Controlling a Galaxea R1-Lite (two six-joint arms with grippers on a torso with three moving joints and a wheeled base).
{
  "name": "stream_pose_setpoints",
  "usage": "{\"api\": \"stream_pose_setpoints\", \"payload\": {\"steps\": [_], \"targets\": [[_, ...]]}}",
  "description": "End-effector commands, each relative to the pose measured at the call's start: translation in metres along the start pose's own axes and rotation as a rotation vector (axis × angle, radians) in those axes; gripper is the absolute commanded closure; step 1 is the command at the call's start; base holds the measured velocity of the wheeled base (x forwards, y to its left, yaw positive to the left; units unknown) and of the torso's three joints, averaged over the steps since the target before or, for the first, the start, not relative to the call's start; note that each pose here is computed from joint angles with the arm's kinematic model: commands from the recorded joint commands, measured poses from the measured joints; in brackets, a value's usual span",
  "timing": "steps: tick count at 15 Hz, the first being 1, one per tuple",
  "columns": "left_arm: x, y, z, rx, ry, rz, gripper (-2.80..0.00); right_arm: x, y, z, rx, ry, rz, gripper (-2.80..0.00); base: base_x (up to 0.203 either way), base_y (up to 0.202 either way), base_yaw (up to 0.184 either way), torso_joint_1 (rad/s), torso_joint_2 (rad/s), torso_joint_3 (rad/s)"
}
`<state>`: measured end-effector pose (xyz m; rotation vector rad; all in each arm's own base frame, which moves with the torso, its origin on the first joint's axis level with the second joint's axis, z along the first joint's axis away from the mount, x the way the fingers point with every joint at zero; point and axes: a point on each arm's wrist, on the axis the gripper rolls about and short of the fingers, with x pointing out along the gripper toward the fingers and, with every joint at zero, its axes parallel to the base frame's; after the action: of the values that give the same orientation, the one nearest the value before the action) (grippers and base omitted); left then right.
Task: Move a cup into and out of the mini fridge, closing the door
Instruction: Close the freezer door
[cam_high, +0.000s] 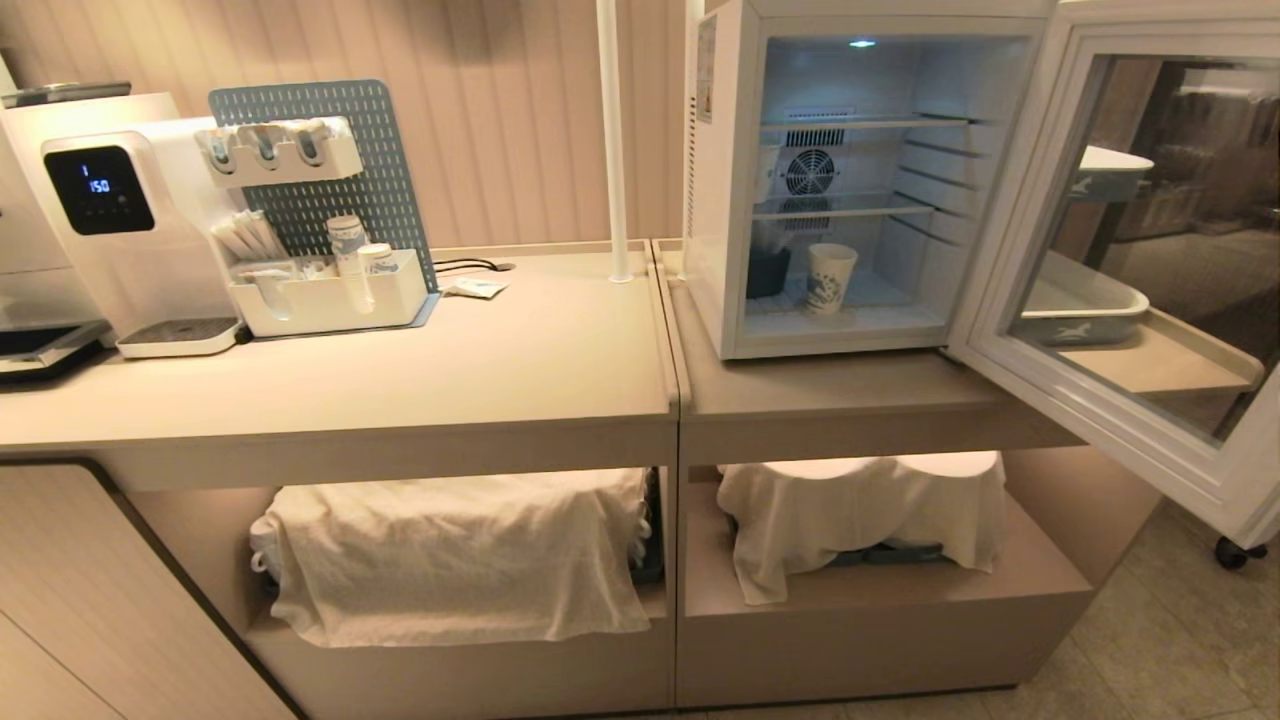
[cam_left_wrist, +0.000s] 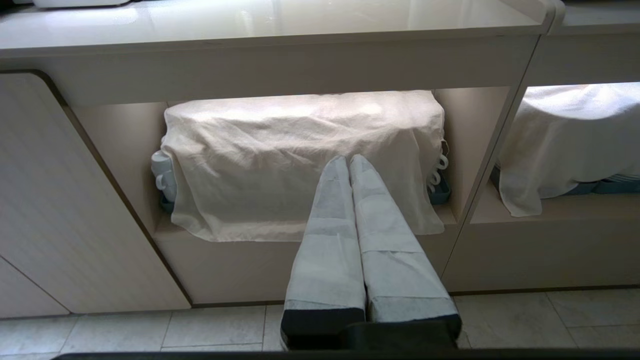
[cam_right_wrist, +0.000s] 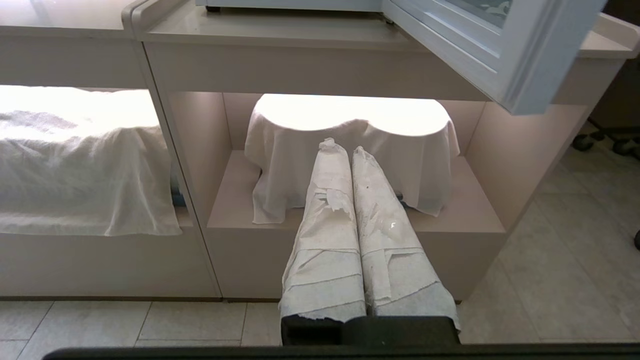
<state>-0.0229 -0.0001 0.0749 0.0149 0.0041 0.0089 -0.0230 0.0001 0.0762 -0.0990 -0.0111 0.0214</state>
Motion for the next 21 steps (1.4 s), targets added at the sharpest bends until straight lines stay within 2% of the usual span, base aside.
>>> {"api": "stream_pose_setpoints", "payload": {"steps": [1, 3, 5, 6, 21], "targets": [[0.0001, 0.0000, -0.0002, 0.000, 0.004, 0.002, 0.00, 0.0001, 0.0000, 0.0000, -0.001, 0.001, 0.001, 0.00, -0.086, 0.000, -0.008, 0.002, 0.01, -0.006], [0.0000, 0.0000, 0.0003, 0.011, 0.002, 0.000, 0.00, 0.0001, 0.0000, 0.0000, -0.001, 0.001, 0.001, 0.00, 0.000, 0.000, 0.000, 0.000, 0.00, 0.000], [0.0000, -0.0003, 0.0003, 0.092, 0.001, -0.013, 0.00, 0.0001, 0.0000, 0.0000, -0.001, 0.001, 0.001, 0.00, 0.000, 0.000, 0.000, 0.000, 0.00, 0.000], [0.0001, -0.0003, 0.0006, 0.099, 0.000, -0.014, 0.00, 0.0001, 0.0000, 0.0000, -0.001, 0.001, 0.001, 0.00, -0.001, -0.083, 0.000, 0.002, -0.01, 0.003], [0.0001, -0.0003, 0.0000, 0.092, 0.001, -0.014, 0.00, 0.0001, 0.0000, -0.0001, 0.005, 0.002, 0.000, 0.00, 0.000, -0.191, -0.001, 0.002, 0.00, 0.002]]}}
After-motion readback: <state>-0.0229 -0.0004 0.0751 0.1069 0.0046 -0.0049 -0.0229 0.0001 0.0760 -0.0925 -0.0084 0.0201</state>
